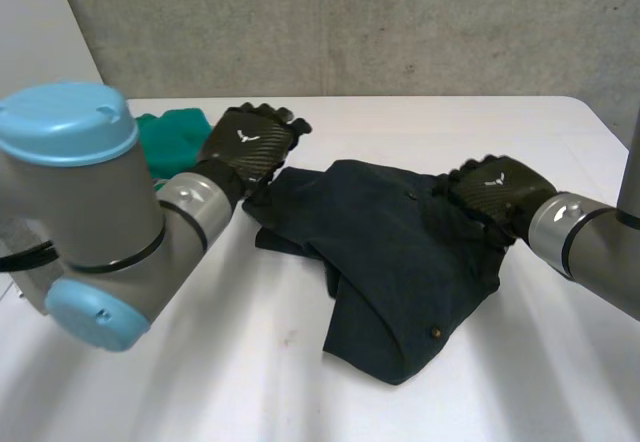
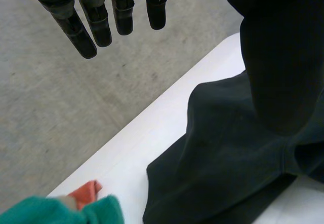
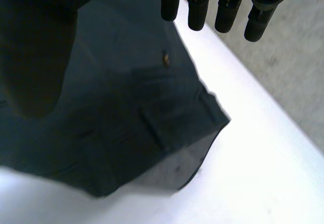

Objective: Fold the laundry.

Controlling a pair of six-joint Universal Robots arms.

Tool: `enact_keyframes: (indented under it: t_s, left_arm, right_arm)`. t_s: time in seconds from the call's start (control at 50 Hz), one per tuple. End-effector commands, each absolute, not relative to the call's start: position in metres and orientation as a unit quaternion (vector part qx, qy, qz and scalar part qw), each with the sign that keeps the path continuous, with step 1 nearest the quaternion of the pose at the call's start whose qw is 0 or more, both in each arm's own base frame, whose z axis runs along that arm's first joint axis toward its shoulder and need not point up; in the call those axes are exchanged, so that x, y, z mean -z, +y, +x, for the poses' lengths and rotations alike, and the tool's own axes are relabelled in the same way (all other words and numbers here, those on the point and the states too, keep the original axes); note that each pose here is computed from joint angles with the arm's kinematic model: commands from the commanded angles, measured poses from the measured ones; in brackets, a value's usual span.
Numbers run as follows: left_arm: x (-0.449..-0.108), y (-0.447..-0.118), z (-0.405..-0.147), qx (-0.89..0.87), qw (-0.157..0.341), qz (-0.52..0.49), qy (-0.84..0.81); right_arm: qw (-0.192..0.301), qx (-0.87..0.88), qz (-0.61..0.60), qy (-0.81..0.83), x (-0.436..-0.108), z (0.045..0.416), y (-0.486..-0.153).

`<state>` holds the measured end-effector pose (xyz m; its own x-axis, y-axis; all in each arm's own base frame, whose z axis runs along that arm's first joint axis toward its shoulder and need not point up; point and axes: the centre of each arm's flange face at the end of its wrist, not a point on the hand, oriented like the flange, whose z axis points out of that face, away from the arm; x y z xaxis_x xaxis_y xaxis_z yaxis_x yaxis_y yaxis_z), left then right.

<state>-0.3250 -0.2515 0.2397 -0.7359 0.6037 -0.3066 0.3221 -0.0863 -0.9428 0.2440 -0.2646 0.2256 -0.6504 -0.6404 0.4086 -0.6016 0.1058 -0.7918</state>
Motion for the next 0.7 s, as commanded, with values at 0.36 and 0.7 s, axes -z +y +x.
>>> enact_keyframes:
  t_s: [0.36,0.7]
  left_arm:
    - [-0.135,-0.277,-0.391,-0.496,0.085,-0.492,-0.71]
    - [-0.338,-0.231,-0.358,-0.701,0.134,-0.365,-0.598]
  right_arm:
    - [0.057,0.519,-0.338,0.783,-0.157,0.24,-0.267]
    - [0.099,0.633,-0.338,0.689,-0.298,0.235,-0.253]
